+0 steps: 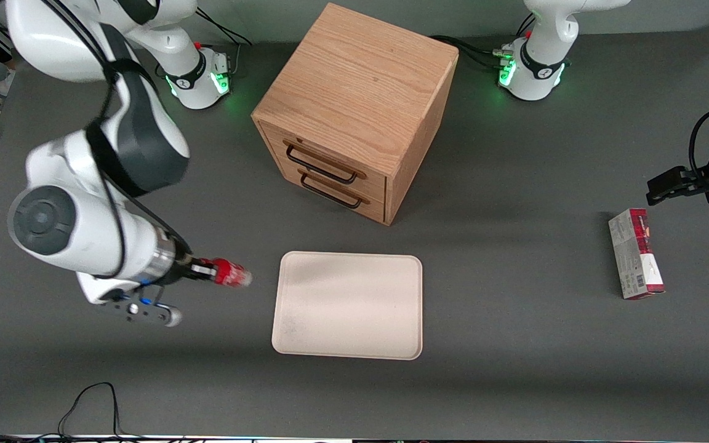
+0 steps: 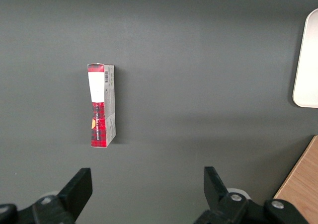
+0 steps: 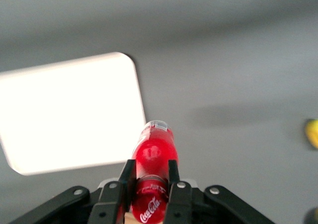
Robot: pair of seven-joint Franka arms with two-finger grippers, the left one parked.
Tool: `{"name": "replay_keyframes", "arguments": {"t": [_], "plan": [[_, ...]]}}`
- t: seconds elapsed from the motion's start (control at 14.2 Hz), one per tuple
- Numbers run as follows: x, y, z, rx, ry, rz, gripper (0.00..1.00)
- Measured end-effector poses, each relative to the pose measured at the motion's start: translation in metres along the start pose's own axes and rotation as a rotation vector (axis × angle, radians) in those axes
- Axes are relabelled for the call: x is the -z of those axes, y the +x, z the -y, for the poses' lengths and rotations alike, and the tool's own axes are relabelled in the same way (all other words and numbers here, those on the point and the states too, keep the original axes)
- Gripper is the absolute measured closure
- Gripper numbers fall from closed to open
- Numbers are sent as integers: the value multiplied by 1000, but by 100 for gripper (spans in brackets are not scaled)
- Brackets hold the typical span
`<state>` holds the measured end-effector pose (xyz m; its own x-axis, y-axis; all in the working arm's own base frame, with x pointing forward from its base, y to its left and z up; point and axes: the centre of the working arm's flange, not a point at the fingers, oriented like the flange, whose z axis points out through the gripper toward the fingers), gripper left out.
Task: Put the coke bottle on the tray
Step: 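Carry the bottle over the cream tray and lower it onto the tray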
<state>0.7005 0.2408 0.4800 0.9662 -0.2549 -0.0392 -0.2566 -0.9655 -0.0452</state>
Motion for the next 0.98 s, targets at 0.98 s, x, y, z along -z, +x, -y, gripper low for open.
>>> {"name": "replay_keyframes", "arguments": {"t": [0.98], "plan": [[-136,23,64,-29,35,-125,70]]}}
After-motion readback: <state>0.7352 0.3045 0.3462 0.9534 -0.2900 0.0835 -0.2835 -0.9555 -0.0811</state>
